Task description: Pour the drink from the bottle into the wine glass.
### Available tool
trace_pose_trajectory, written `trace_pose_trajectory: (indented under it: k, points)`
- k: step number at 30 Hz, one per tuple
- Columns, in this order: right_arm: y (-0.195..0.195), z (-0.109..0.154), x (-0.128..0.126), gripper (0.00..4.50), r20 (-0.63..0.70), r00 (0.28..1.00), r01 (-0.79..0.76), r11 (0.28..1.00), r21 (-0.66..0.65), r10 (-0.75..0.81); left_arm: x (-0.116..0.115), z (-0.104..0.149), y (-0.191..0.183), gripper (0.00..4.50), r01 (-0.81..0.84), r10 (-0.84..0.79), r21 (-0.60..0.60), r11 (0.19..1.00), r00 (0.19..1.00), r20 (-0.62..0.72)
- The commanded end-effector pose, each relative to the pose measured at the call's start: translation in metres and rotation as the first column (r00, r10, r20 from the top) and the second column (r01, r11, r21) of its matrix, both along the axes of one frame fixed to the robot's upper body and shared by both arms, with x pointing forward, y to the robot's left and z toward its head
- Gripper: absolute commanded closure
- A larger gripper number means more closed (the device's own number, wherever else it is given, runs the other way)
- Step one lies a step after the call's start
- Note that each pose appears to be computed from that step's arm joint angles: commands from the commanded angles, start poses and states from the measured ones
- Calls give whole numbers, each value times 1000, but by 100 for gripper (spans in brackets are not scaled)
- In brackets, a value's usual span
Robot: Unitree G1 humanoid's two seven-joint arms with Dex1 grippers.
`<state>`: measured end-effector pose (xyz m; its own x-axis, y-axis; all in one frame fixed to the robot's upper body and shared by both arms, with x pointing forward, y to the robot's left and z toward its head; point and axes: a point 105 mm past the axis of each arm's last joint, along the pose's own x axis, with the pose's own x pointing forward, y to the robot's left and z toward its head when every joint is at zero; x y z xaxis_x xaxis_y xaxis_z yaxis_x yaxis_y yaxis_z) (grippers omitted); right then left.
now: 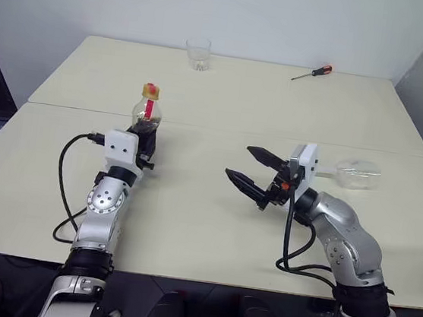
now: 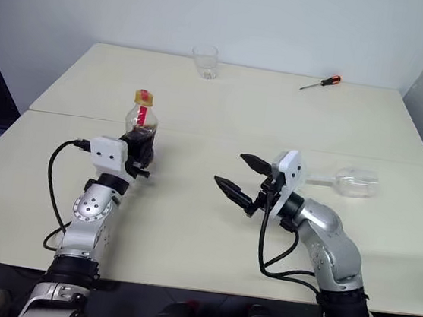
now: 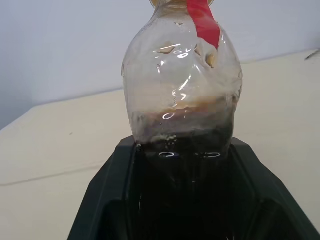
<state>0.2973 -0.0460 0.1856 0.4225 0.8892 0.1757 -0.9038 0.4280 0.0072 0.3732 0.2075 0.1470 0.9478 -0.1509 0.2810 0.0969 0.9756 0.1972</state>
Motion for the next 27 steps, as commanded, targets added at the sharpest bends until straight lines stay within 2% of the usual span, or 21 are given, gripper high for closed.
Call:
trace_pose_trajectory:
  k: [1, 4, 8, 15, 22, 27]
  points:
    - [15, 18, -11, 0, 15, 989, -147, 989, 18, 147, -5, 42, -31, 258, 173, -175, 35, 984, 978, 114]
    - [21, 21, -8, 0, -2, 982, -190, 982, 14, 190, -9, 49, -46, 258, 271, -277, 66, 960, 954, 115]
    - [25, 28, 11, 0, 2, 984, -176, 984, 14, 176, -16, 59, -64, 258, 394, -405, 110, 913, 908, 111]
    - [16, 41, 51, 0, 21, 998, -65, 997, 36, 65, -18, 71, -71, 258, 458, -471, 125, 880, 875, 115]
    - [15, 41, 62, 0, 0, 999, -53, 997, 58, 53, -30, 75, -90, 258, 555, -564, 106, 825, 815, 129]
    - [29, 55, 60, 0, 7, 994, -111, 988, 105, 111, -38, 74, -104, 258, 628, -633, 78, 774, 765, 116]
